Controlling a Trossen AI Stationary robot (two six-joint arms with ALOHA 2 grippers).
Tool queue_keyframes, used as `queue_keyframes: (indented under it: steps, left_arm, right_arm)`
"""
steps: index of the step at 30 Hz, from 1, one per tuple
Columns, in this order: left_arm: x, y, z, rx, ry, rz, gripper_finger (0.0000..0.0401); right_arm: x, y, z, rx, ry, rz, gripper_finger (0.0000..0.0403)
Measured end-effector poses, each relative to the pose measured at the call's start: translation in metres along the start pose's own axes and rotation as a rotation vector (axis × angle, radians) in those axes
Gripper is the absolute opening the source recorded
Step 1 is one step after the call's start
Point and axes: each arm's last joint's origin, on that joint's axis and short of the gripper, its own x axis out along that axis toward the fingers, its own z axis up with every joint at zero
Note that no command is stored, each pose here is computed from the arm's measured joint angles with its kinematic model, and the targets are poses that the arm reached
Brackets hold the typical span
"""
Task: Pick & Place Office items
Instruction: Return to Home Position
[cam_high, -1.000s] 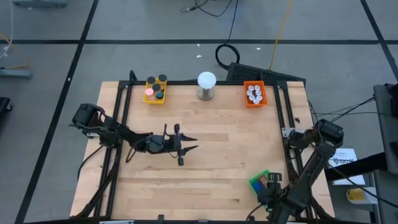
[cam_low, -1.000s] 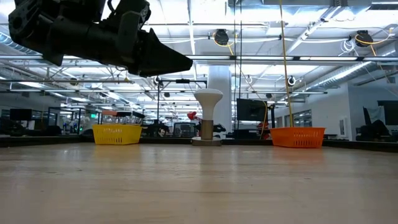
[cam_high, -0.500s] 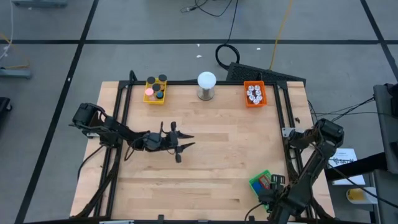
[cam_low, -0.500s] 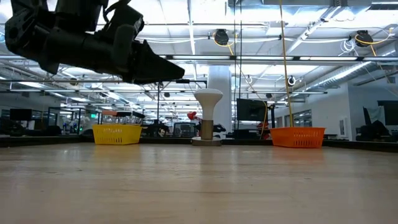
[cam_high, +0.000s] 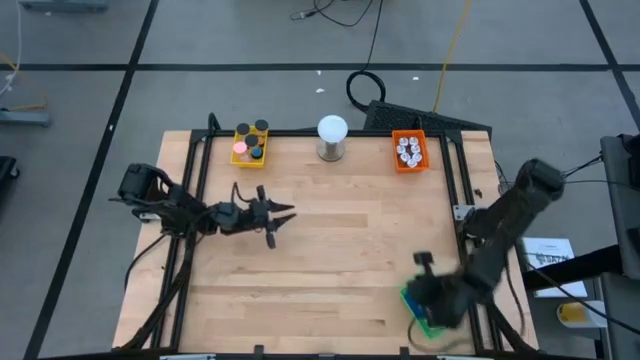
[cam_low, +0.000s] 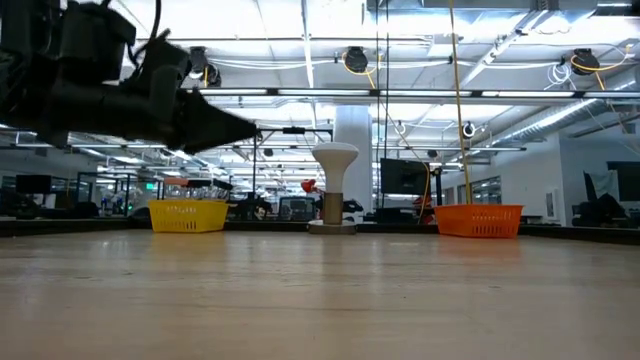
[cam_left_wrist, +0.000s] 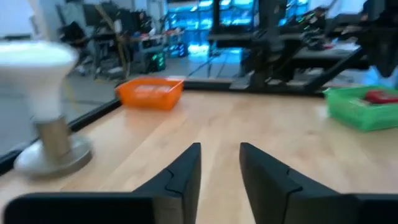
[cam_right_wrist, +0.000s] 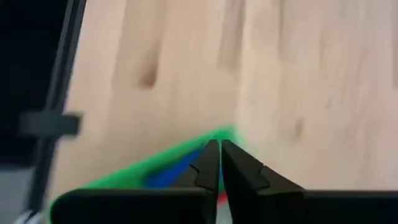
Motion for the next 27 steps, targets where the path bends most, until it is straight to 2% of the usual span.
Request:
queue_keyframes:
  steps: [4,8,12,15,21,27]
  left_arm:
    - [-0.007,0.015,-0.008,-0.003,0.041,0.033,0.0068]
    - [-0.015,0.029,-0.008,-0.014,-0.005,-0.028,0.0009]
    - [-0.026,0.048,-0.009,-0.034,-0.005,0.022,0.0006]
    - [-0.033,0.061,-0.009,-0.055,-0.007,0.044,0.0004]
    - [-0.040,0.083,-0.002,-0.060,0.001,0.062,0.0004]
    - [-0.047,0.088,0.002,-0.088,0.065,0.029,0.0004]
  right_arm:
    - [0.033,-0.052,-0.006,-0.059,-0.245,0.058,0.0010]
    - [0.061,-0.106,-0.021,-0.127,-0.493,0.047,0.0002]
    - [0.071,-0.153,-0.035,-0.139,-0.713,0.004,0.0001]
    - [0.072,-0.180,-0.048,-0.113,-0.778,-0.032,0.0001]
    - [0.062,-0.210,-0.068,-0.067,-0.858,-0.125,0.0001]
    - [0.055,-0.217,-0.091,-0.012,-0.920,-0.173,0.0000]
